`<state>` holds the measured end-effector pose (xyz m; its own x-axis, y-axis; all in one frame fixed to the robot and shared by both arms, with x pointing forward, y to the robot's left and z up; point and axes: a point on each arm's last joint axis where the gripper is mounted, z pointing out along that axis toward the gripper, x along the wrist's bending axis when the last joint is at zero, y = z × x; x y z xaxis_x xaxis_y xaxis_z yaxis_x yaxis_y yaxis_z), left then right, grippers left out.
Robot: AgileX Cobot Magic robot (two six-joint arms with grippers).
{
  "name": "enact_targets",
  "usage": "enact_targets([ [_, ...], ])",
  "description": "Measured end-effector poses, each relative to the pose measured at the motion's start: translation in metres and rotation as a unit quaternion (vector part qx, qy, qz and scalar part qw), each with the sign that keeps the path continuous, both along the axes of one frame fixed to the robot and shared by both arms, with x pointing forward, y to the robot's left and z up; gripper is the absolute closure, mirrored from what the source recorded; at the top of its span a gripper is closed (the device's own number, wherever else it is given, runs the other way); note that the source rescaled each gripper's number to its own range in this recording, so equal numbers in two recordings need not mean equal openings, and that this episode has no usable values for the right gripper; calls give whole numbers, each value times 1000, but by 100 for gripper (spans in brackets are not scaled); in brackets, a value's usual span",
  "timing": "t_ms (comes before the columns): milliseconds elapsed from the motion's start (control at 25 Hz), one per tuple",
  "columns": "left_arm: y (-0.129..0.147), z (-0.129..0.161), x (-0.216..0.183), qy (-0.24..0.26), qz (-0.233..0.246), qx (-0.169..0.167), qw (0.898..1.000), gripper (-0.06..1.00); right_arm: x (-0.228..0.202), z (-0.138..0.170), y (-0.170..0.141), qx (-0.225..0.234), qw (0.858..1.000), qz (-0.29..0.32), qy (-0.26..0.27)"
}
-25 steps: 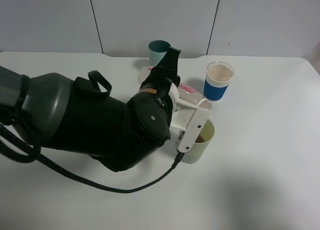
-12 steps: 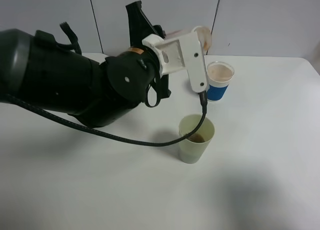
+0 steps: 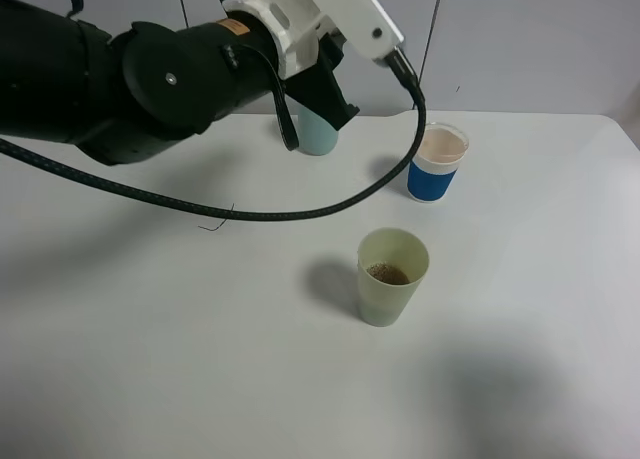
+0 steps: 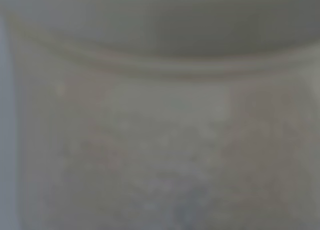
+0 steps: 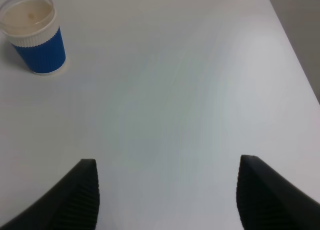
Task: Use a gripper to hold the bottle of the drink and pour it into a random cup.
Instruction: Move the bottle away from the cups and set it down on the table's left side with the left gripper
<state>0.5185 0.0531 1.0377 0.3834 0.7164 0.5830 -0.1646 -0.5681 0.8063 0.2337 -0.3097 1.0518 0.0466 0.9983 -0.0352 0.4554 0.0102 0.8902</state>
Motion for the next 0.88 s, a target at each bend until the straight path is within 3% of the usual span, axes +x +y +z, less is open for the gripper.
enact_targets([
  [80,6,1,7,30,-21,-48,998,90,0,0,0,0,1000,0,0],
  [160,14,-2,15,66,-40,-72,994,90,0,0,0,0,1000,0,0],
  [400,41,-15,33,161,-58,-81,982,90,0,0,0,0,1000,0,0],
  [560,61,-23,42,220,-26,-104,970,90,0,0,0,0,1000,0,0],
  [640,70,-24,46,241,-3,-132,961,90,0,0,0,0,1000,0,0],
  [800,92,-31,52,252,43,-189,948,90,0,0,0,0,1000,0,0],
  [880,103,-38,52,242,55,-202,947,90,0,0,0,0,1000,0,0],
])
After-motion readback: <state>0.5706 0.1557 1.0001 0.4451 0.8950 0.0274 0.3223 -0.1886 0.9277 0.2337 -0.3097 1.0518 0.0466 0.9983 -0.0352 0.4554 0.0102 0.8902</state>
